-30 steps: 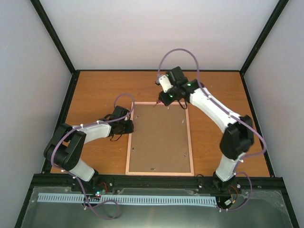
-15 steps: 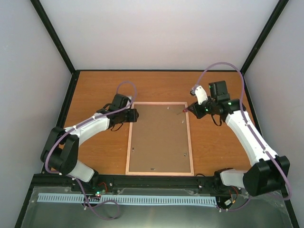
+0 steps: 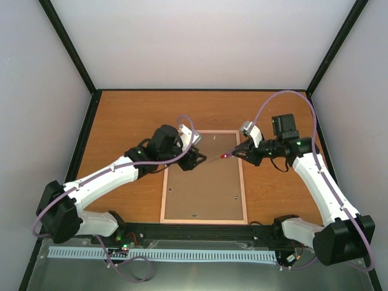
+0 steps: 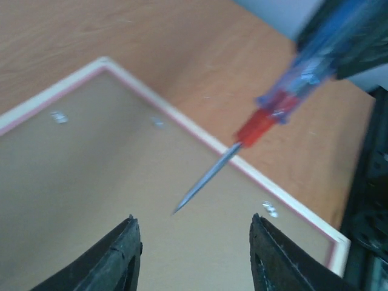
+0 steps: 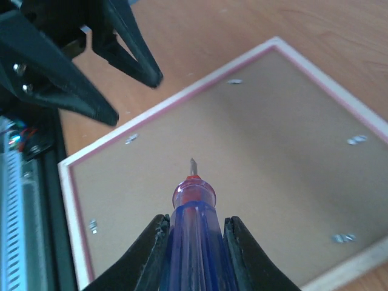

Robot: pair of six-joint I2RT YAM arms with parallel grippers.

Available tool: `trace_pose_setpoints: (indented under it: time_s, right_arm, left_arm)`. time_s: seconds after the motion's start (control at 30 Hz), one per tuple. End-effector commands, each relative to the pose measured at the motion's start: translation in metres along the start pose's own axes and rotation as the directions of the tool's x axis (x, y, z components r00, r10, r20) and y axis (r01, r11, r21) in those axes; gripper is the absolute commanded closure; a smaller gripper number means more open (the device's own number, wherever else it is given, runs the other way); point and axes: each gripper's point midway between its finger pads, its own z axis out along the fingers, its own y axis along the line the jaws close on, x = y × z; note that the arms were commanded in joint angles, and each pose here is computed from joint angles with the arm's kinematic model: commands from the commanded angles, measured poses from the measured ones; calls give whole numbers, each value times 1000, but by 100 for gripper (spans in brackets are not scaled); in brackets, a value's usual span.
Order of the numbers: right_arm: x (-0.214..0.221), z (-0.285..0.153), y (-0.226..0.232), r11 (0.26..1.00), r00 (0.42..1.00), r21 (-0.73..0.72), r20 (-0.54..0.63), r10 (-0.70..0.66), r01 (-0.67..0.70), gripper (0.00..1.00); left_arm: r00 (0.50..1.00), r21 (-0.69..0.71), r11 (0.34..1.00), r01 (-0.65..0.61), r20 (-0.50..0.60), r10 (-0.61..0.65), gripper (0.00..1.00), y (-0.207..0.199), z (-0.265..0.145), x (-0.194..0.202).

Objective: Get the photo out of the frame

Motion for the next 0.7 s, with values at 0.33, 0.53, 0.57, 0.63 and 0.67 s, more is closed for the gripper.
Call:
trace_pose_setpoints:
  time_s: [0.33, 0.53, 0.57, 0.63, 0.67]
  right_arm:
    - [15, 1, 59, 939, 994, -335, 100, -40, 71, 94]
    - [16, 0, 62, 936, 993, -345, 108, -38, 73, 93]
    - [16, 1, 62, 935, 994, -347, 107, -37, 72, 93]
    - [17, 1, 63, 934, 994, -350, 107, -35, 70, 93]
    - [18, 1, 63, 934, 994, -351, 106, -32, 68, 93]
  left_arm:
    - [969, 198, 950, -242, 8, 245, 50, -83, 13, 3]
    - [957, 299, 914, -276, -6, 291, 58, -101, 22, 9]
    - [955, 311, 909, -279, -10, 297, 60, -103, 24, 11]
    - [952, 319, 904, -284, -17, 305, 65, -105, 27, 13]
    - [952, 319, 904, -284, -22, 307, 67, -105, 29, 14]
